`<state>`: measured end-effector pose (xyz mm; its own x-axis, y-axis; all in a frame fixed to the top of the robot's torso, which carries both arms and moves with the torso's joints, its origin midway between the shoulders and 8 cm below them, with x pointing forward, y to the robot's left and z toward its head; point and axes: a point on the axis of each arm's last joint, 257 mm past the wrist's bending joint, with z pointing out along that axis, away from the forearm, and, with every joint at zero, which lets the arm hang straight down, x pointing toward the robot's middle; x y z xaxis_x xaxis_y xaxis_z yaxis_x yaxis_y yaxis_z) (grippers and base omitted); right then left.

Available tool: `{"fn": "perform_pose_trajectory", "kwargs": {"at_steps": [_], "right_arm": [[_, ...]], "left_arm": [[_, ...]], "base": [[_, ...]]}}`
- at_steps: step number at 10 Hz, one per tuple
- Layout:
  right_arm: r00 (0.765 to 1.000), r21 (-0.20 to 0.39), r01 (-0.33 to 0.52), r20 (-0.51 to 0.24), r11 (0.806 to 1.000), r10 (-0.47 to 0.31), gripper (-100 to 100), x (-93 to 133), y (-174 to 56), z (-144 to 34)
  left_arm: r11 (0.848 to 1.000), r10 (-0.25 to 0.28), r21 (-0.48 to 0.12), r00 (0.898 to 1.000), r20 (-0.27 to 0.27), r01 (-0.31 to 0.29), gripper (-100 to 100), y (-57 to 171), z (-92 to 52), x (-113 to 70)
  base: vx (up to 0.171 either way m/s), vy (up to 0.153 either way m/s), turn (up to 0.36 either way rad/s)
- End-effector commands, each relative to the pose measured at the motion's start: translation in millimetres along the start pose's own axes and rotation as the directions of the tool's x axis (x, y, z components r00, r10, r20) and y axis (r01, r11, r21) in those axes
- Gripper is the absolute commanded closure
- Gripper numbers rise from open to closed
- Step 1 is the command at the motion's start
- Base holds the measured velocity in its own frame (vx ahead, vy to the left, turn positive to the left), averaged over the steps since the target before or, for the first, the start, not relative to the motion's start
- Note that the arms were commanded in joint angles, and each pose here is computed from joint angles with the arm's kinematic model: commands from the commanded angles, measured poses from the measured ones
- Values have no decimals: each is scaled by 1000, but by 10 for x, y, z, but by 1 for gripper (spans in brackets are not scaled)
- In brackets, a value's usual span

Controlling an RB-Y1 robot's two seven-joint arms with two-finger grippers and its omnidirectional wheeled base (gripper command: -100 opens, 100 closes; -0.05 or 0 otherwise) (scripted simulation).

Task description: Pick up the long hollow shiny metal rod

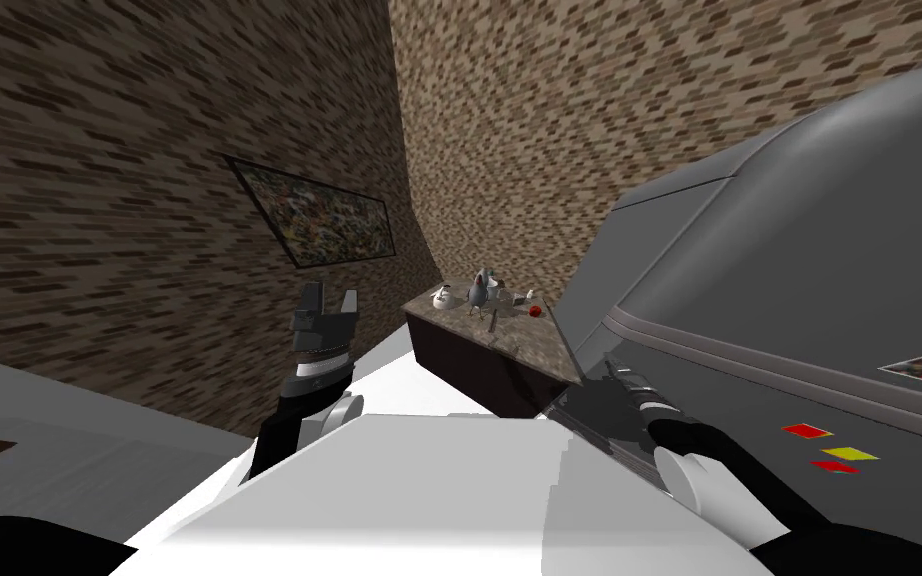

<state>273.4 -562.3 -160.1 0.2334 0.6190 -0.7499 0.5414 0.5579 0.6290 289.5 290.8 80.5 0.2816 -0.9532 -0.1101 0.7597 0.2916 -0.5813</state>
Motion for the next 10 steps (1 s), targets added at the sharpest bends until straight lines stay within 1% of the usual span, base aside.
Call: {"fn": "perform_pose_trajectory", "kwargs": {"at_steps": [1,2,3,4,5,6,7,8,9,10], "right_arm": [[1000,46,16,-22,999,-15,-100,10,-141,-13],[999,55,16,-29,998,-14,-100,26,-165,-15],[998,101,40,-42,994,-36,-100,-23,-341,-25],[998,119,41,-56,992,-34,-100,11,-388,-32],[997,127,41,-63,991,-33,-100,28,-411,-36],[996,164,63,-77,984,-51,-100,-24,-562,-50],[995,184,64,-93,981,-48,-100,16,-615,-63],[994,194,65,-101,979,-46,-100,35,-641,-69],[991,231,85,-120,969,-58,-100,-2,-790,-91],[989,250,87,-138,964,-54,-100,40,-843,-110]], "left_arm": [[1000,0,0,1000,0,0,0,0,0,0],[1000,0,0,1000,0,0,0,0,0,-1],[1000,0,0,1000,0,0,0,0,-1,-1],[1000,0,0,1000,0,0,0,0,0,0],[1000,0,0,1000,0,0,0,0,-1,-1],[1000,0,0,1000,0,0,0,0,-1,-1],[1000,0,0,1000,0,0,0,0,0,0],[1000,0,0,1000,0,0,0,0,-1,-1],[1000,0,0,1000,0,0,0,0,-1,-1],[1000,0,0,1000,0,0,0,0,0,0]], "base": [[-12,-5,164],[-4,-4,-39],[-4,12,344],[-2,0,158],[0,-1,-45],[4,17,348],[7,3,172],[4,-2,-50],[11,14,292],[16,6,204]]}}
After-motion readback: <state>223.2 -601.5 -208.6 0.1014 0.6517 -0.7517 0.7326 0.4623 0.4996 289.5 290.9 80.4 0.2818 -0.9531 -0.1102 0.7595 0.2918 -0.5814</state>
